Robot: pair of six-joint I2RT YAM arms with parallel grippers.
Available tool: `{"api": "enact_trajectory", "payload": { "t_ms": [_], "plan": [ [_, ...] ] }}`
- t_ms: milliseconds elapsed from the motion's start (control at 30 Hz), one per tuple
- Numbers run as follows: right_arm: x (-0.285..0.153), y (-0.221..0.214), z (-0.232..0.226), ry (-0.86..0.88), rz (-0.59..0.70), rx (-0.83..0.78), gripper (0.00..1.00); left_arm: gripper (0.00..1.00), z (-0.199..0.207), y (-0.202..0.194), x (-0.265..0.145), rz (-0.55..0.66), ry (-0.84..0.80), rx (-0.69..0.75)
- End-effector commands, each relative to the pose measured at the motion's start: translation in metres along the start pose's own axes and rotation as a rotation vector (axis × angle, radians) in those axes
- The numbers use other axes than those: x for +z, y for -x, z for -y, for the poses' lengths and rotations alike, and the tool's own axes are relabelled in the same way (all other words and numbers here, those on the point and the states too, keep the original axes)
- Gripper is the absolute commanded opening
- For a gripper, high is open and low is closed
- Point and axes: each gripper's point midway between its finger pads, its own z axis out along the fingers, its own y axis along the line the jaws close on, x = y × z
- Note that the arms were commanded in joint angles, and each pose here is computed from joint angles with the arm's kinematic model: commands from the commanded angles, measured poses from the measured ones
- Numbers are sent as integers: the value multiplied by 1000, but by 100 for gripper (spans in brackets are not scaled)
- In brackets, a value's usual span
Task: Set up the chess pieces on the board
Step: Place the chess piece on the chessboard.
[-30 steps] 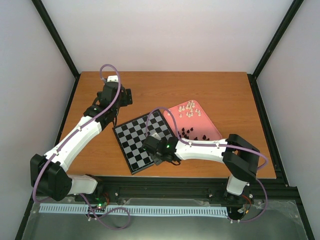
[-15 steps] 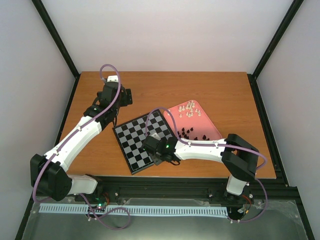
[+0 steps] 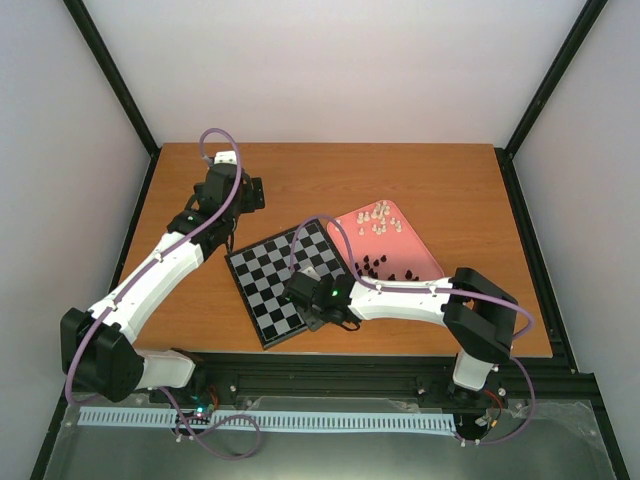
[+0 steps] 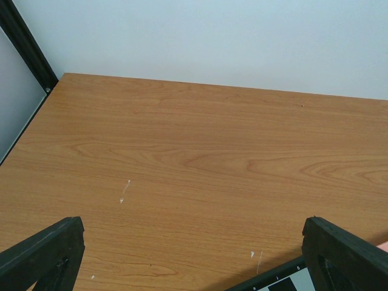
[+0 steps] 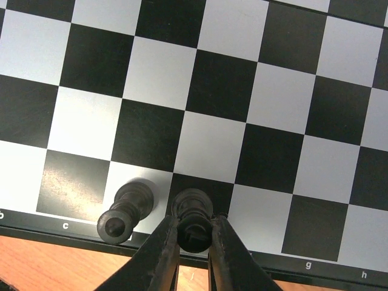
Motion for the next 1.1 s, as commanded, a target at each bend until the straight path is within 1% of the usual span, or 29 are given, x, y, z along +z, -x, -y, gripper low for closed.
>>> {"api": "enact_trajectory", "payload": {
  "t_ms": [0,100,333,367,667,900,1067],
  "plan": [
    [-5,1,-3,-1,13,7,14,100,0,9,-7,30,-2,-1],
    [-4,-1,-3,-3,9,7,14,100,0,8,-7,28,-4,0],
    [-6,-1,0,-24,14,10,30,100,0,9,-8,30,-7,-3],
    [-7,-1,1,-27,17,11,31,100,0,9,-9,30,-7,-3],
    [-18,3,8,-49,44,19,34,100,0,10,-9,32,-7,-4],
    [-13,1,4,-40,30,10,34,100,0,10,-9,32,-8,-4],
    [-21,6,7,-41,58,16,34,100,0,10,-8,31,-6,-4]
  ]
}}
